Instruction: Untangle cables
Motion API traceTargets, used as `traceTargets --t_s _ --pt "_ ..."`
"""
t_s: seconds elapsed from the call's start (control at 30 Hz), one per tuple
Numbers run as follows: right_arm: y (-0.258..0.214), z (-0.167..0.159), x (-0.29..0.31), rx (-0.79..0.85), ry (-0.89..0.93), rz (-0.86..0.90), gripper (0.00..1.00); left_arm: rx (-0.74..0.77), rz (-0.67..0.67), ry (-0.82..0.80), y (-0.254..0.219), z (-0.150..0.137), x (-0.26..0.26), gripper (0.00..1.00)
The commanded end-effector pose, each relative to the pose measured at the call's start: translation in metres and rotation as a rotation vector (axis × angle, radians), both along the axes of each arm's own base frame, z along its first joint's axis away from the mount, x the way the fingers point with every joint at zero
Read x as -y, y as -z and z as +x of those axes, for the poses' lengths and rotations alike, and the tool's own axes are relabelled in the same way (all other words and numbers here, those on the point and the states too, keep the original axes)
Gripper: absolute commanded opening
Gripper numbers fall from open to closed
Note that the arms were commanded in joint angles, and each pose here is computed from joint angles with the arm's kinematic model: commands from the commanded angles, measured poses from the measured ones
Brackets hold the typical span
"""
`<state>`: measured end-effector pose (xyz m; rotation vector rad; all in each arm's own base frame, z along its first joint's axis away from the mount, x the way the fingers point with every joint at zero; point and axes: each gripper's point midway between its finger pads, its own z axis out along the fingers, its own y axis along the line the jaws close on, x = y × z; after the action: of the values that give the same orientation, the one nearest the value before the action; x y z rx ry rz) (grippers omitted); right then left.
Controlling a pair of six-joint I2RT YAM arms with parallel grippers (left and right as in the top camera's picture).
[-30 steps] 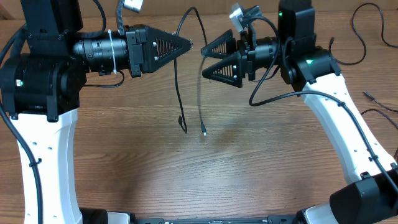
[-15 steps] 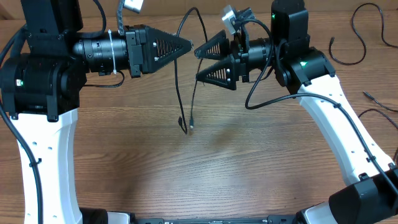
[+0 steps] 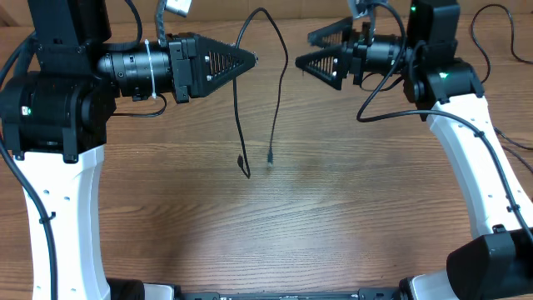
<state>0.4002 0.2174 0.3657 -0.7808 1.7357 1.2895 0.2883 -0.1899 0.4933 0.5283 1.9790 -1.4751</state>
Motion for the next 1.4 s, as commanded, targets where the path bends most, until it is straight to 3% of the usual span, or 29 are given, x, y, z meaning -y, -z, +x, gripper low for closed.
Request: traceTargets --t_s 0.0,0.3,0.33,0.37,0.4,0.43,0.97,1.03,1.07,1.1,1.37 --pt "-0.007 0.001 -0.006 0.043 0.017 -0.005 1.00 0.021 0.002 0.021 -0.001 -0.001 0.005 0.04" --pt "-0.011 -0.026 -0.056 0.079 -0.094 0.001 1.00 0.025 0.001 0.053 -0.001 -0.006 0.014 0.04" --pt "-0.011 -0.026 -0.057 0.079 -0.088 -0.003 0.93 0.025 0.001 0.053 -0.001 -0.006 0.014 0.04" --pt "-0.010 -0.024 -0.057 0.080 -0.078 -0.006 0.71 0.026 0.001 0.053 -0.001 -0.006 0.014 0.04" --pt "-0.010 -0.024 -0.057 0.079 -0.075 -0.007 0.34 0.025 0.001 0.053 -0.001 -0.006 0.014 0.04" --pt "-0.010 -0.024 -0.057 0.079 -0.076 -0.007 0.04 0.025 0.001 0.053 -0.001 -0.006 0.014 0.04" --pt "-0.003 -0.022 -0.055 0.043 -0.056 -0.024 0.04 0.028 0.041 -0.014 0.006 0.005 0.010 0.05" --pt "-0.002 -0.020 -0.054 0.039 -0.046 -0.028 0.04 0.029 0.058 -0.042 0.008 0.010 0.008 0.48" --pt "-0.001 -0.019 -0.053 0.034 -0.039 -0.031 0.04 0.030 0.065 -0.053 0.009 0.012 0.007 0.80" --pt "0.000 -0.018 -0.052 0.031 -0.034 -0.034 0.04 0.030 0.066 -0.055 0.009 0.012 0.007 0.97" --pt "0.007 -0.011 -0.049 0.011 0.018 -0.062 0.04 0.009 0.127 -0.144 0.022 0.024 -0.001 1.00"
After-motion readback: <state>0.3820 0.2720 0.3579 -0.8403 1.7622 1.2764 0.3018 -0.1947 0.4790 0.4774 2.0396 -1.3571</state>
